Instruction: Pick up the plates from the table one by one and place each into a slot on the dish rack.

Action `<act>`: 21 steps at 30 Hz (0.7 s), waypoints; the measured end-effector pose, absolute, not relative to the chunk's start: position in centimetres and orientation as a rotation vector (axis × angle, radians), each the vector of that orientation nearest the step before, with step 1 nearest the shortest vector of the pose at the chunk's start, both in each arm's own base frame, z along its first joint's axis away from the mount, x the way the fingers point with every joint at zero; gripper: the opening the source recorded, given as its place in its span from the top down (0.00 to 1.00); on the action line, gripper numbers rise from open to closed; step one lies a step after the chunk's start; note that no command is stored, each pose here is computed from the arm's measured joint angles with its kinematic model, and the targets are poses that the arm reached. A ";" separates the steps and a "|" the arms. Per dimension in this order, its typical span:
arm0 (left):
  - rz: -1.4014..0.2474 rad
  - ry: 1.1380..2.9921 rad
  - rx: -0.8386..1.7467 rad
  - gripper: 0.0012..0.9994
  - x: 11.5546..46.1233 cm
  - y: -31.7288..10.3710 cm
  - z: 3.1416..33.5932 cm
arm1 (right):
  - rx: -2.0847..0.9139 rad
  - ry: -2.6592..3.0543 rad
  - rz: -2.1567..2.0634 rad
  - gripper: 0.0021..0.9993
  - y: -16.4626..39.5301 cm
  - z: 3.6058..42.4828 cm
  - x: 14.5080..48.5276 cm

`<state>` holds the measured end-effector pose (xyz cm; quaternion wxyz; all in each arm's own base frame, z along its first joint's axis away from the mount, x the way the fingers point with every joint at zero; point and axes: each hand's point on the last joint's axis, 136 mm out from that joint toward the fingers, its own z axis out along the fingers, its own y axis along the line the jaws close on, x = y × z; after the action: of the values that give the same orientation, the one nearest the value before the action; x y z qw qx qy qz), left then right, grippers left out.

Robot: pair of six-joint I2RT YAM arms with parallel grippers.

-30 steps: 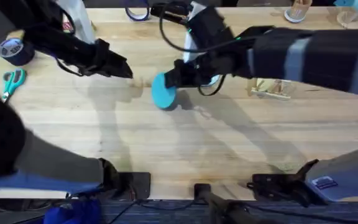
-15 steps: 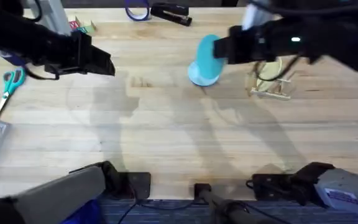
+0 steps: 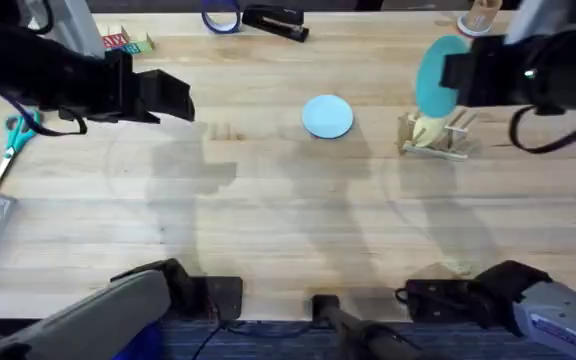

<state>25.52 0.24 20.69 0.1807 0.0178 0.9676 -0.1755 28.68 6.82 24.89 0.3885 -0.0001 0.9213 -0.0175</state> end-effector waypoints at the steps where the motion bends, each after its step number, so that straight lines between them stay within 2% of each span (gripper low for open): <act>1: -0.495 2.732 0.050 0.30 25.5 0.2 20.7 | 0.016 2.330 -0.063 0.97 6.3 25.2 28.6; 10: -0.489 2.721 0.048 0.01 25.8 0.3 20.8 | 0.215 2.269 -0.174 0.97 2.5 26.4 28.2; 21: -0.489 2.721 0.048 0.00 25.8 0.3 20.8 | 0.530 2.257 -0.220 0.97 0.0 25.3 26.6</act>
<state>25.83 0.33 20.78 0.1871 0.0172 0.9667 -0.1736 26.58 0.05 25.35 0.3955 0.2091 0.8901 -0.0867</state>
